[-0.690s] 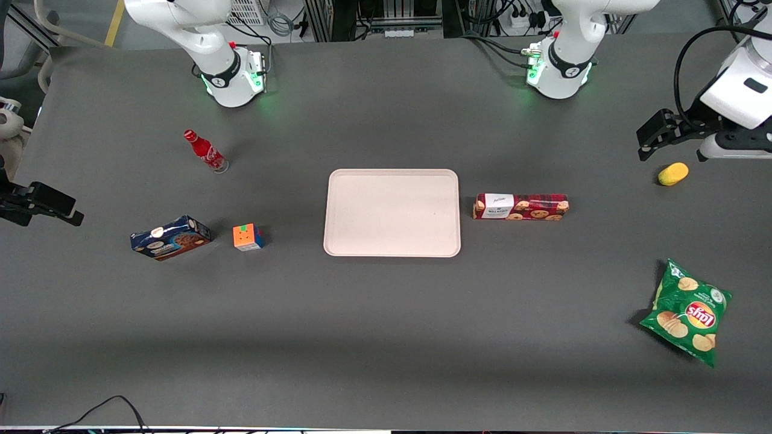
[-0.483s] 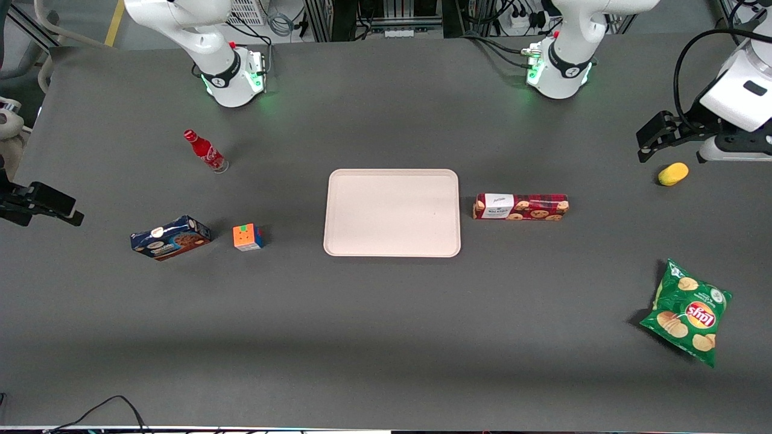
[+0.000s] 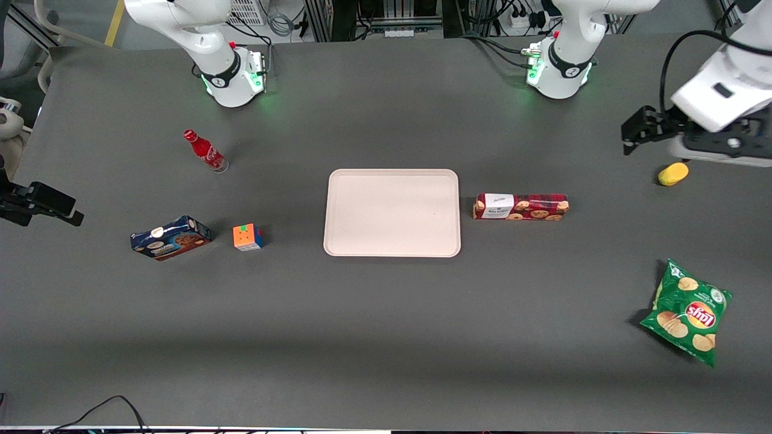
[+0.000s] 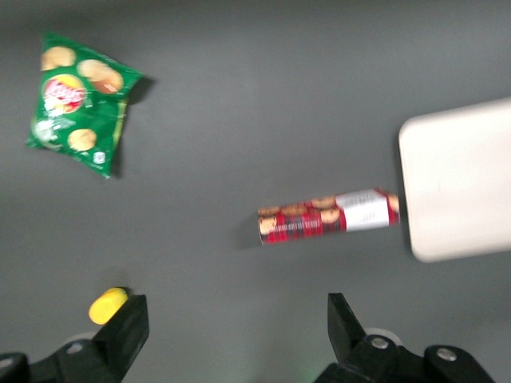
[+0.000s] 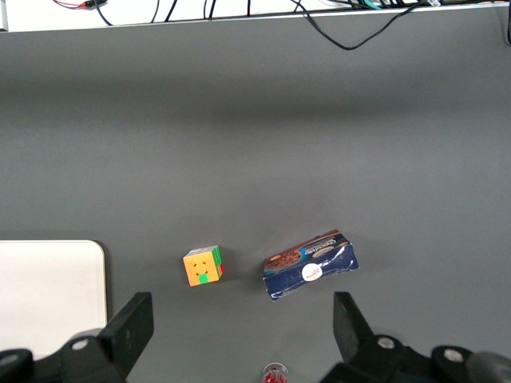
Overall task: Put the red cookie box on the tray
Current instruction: 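Move the open left gripper over the red plaid cookie box, then lower the left gripper and close it on the cookie box's end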
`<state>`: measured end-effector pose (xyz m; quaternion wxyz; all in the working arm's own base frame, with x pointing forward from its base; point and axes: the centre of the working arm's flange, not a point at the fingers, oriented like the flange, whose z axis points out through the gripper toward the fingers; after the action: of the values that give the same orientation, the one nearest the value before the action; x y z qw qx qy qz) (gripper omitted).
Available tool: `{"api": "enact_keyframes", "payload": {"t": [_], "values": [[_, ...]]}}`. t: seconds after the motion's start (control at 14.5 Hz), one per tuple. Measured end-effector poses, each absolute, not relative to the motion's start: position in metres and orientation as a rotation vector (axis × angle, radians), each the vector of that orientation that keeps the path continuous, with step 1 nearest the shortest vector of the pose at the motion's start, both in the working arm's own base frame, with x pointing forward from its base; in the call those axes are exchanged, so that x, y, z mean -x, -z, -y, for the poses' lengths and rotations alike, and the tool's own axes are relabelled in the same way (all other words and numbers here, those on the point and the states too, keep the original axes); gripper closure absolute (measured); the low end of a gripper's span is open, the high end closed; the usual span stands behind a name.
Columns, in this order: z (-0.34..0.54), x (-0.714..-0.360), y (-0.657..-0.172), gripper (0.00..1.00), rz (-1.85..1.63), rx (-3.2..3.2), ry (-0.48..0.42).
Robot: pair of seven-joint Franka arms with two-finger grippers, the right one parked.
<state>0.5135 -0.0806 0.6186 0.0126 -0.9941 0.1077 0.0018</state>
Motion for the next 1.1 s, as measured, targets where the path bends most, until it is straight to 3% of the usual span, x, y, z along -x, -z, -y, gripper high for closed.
{"api": "enact_keyframes", "payload": {"t": [0.21,0.41,0.9,1.1], "values": [[0.093,-0.513,-0.588,0.0,-0.748,3.028,-0.148],[0.102,-0.511,-0.542,0.0,-0.945,2.976,-0.249],[0.149,-0.493,-0.439,0.0,-1.503,2.735,-0.175],[0.163,-0.473,-0.382,0.0,-1.59,2.678,-0.094]]}}
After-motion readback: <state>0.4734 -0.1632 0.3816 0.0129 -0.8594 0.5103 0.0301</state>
